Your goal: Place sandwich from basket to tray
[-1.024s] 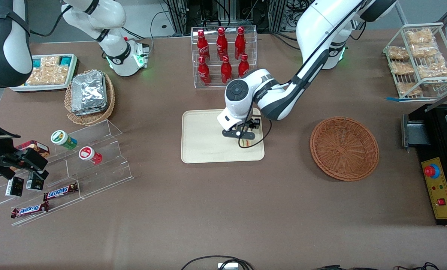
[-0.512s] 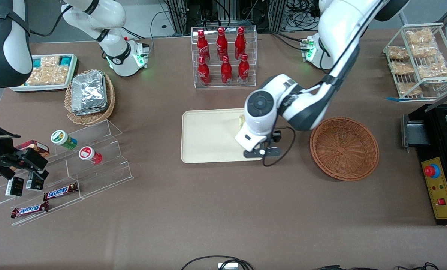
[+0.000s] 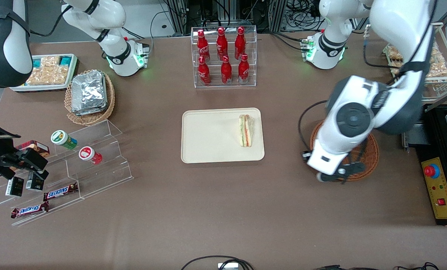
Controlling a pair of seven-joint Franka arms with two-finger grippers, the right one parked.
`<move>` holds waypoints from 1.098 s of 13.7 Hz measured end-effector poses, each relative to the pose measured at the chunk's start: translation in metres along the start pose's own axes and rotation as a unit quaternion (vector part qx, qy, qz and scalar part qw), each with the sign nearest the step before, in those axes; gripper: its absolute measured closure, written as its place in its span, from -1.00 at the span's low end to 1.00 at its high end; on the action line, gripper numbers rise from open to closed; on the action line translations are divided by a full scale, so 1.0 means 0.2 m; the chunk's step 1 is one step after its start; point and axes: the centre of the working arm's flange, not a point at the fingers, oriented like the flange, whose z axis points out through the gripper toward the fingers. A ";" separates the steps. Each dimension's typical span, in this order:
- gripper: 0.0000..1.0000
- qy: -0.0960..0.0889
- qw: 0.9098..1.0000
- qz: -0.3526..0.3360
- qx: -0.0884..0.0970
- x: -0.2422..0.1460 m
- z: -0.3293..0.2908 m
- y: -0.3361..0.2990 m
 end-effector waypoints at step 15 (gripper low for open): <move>-1.00 -0.037 0.996 0.083 -0.006 -0.09 -0.51 -0.81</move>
